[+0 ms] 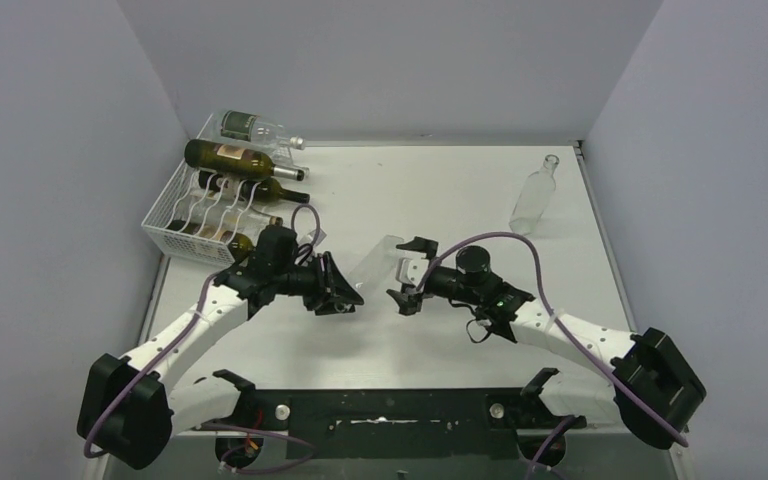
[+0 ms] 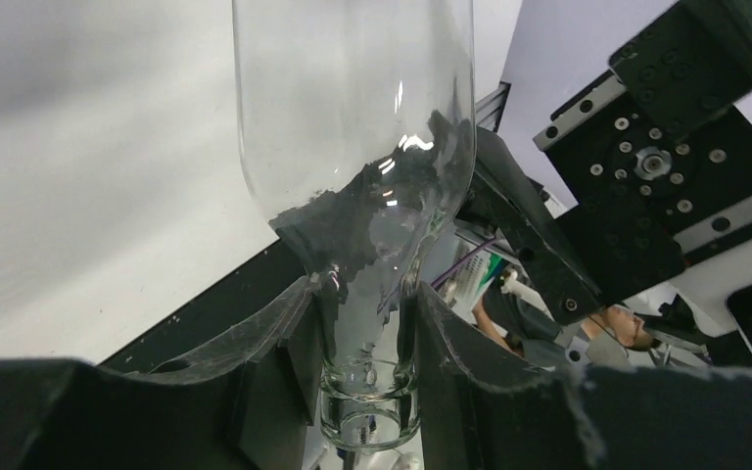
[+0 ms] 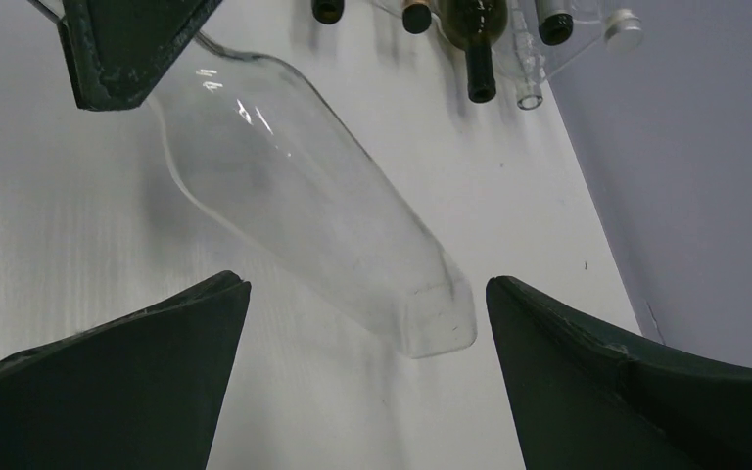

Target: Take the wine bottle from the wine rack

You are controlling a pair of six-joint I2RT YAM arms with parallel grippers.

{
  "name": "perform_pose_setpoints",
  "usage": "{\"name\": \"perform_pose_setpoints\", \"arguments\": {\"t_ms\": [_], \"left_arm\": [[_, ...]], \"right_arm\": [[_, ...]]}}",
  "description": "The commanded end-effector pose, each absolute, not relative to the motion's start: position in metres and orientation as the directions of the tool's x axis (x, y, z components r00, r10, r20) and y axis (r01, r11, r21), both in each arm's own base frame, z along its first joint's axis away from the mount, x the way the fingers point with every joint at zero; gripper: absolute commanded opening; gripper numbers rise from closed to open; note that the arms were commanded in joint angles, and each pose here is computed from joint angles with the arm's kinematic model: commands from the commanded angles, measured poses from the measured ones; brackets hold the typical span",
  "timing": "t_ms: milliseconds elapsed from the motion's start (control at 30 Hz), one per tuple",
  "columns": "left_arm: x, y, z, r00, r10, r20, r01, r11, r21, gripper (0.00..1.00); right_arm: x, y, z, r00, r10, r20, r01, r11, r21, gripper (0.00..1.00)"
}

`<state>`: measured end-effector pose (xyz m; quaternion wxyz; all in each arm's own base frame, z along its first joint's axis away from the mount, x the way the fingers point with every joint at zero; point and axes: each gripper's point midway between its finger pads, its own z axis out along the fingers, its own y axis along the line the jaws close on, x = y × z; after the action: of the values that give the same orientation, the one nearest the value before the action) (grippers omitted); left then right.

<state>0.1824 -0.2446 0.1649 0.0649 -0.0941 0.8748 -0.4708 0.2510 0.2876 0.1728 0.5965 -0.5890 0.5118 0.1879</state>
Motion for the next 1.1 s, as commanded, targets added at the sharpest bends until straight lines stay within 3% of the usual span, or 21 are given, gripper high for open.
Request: {"name": "perform_pose_setpoints", "arguments": {"t_ms": [0, 333, 600, 767, 1067], "left_arm": [[0.176, -0.259, 0.186, -0.984, -0.172, -0.055, -0.022, 0.417, -0.908, 0.00], [0.171, -0.258, 0.176, -0.983, -0.182, -0.004, -0.073, 0.413, -0.908, 0.00], [0.170, -0.260, 0.181, -0.984, -0.177, 0.005, -0.074, 0.388, -0.919, 0.00], [0.168, -0.259, 0.177, -0.985, -0.172, 0.013, -0.081, 0.396, -0.914, 0.00], [0.169, -0.260, 0.180, -0.984, -0.178, 0.010, -0.079, 0.389, -0.918, 0.03]], "right_arm": [[0.239, 0.308, 0.186, 0.545, -0.335, -0.769, -0.778, 0.138, -0.612, 0.98], [0.230, 0.331, 0.155, 0.590, -0.381, -0.712, -0.771, -0.006, -0.636, 0.98], [0.243, 0.341, 0.149, 0.616, -0.381, -0.690, -0.729, 0.057, -0.682, 0.99], [0.246, 0.347, 0.141, 0.635, -0.403, -0.659, -0.695, 0.075, -0.715, 0.95], [0.248, 0.348, 0.138, 0.631, -0.404, -0.662, -0.693, 0.088, -0.715, 0.75]]}}
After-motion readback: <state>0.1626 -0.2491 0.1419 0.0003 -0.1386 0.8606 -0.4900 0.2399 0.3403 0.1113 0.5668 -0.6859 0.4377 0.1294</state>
